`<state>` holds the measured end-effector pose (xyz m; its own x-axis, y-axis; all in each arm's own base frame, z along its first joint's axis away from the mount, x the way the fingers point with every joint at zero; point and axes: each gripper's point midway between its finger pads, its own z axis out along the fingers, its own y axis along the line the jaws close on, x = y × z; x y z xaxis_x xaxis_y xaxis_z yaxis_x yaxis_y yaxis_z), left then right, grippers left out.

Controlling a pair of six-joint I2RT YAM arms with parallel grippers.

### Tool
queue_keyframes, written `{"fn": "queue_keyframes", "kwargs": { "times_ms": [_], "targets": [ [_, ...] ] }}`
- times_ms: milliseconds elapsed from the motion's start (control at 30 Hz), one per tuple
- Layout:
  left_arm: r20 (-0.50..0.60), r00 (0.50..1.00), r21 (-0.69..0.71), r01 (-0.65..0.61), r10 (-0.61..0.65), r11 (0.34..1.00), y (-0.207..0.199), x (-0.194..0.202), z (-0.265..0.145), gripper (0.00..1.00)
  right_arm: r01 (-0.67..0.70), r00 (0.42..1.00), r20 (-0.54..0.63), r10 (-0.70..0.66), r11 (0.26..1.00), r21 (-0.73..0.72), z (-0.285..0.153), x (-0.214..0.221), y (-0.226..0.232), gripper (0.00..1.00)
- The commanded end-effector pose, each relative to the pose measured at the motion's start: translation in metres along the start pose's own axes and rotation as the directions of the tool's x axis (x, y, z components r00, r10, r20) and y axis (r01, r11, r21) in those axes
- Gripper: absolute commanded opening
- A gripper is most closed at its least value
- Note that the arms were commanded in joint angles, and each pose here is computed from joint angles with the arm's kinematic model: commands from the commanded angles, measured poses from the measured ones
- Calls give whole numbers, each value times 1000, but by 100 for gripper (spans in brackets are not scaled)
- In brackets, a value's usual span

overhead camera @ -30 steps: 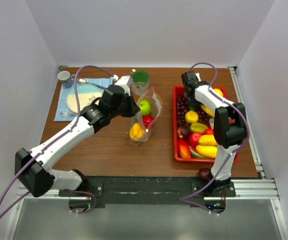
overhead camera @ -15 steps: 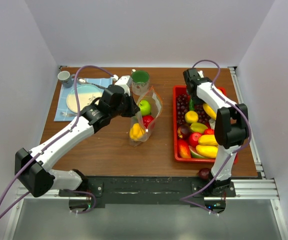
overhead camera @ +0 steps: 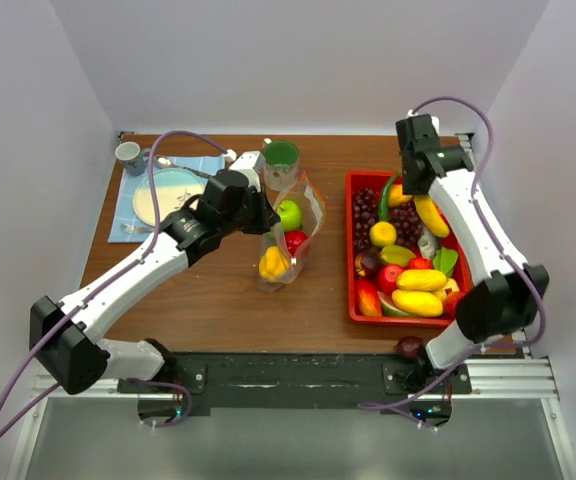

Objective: Place the food in the zip-top bag and seal the zipper

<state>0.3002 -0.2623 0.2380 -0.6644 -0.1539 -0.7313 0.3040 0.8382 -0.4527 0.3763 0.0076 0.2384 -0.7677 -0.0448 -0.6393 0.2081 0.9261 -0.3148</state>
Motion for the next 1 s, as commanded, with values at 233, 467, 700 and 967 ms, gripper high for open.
{"fn": "queue_keyframes", "kwargs": {
  "times_ms": [233,467,700,967],
  "targets": [
    [69,998,42,6,-9,999,-10,-21,-7,0,-99,908,233,348,719,-688,-197,-61,96,6],
    [71,997,40,19,-22,999,-10,-21,-7,0,-141,848,139,511,471,-871,-254,-85,145,3],
    [86,996,36,19,-22,999,-10,-25,-13,0,-186,866,55,498,421,-888,-249,-71,200,0],
    [96,995,40,24,-28,999,-12,-29,-16,0,-242,896,8,443,505,-829,-214,-34,218,0]
  ]
}}
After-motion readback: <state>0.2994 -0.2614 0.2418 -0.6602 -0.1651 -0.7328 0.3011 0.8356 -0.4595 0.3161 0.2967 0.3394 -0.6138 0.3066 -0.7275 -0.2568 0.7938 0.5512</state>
